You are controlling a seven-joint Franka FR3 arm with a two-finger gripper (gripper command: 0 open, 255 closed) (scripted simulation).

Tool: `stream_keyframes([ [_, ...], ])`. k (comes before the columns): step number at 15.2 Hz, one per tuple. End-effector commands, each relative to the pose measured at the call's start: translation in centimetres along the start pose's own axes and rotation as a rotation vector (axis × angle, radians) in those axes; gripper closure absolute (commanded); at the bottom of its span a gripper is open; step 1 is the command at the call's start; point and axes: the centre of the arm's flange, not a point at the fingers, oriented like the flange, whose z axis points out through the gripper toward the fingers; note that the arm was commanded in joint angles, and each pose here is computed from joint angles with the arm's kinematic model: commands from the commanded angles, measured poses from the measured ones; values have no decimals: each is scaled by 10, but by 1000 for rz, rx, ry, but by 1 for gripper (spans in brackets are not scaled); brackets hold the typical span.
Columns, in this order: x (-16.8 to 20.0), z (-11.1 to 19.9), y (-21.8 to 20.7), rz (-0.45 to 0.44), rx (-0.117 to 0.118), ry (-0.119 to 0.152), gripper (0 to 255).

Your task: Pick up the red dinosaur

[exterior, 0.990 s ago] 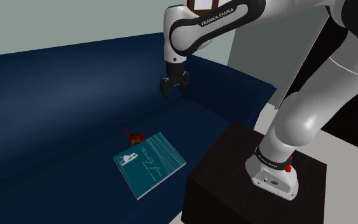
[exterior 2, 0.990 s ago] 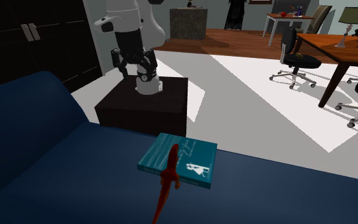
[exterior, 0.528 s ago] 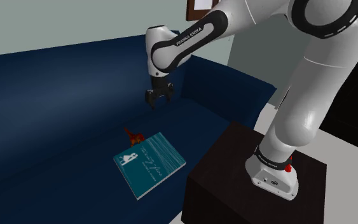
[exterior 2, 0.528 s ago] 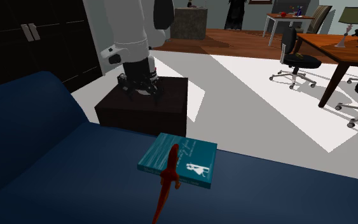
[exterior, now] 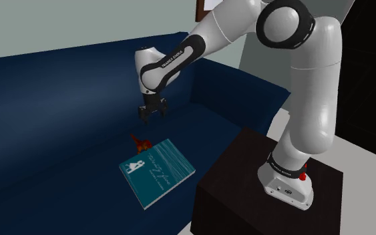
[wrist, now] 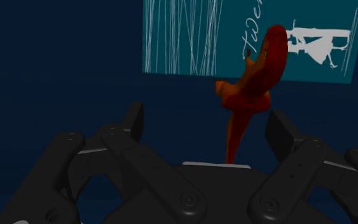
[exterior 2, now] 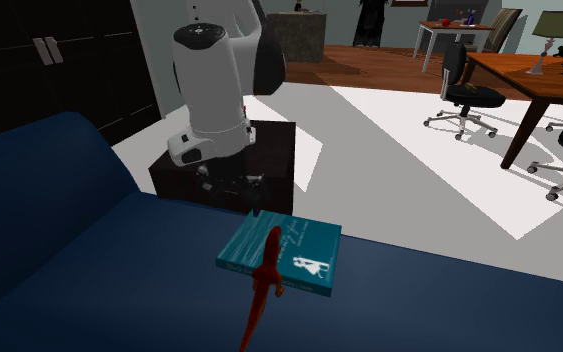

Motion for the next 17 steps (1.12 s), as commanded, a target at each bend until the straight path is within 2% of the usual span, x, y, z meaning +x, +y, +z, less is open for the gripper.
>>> stream_keyframes([
  [1, 19, 18, -9, 7, -3, -4, 0],
  [14, 133, 134, -75, 48, -23, -31, 0],
  [17, 135, 145, -76, 48, -23, -31, 0],
])
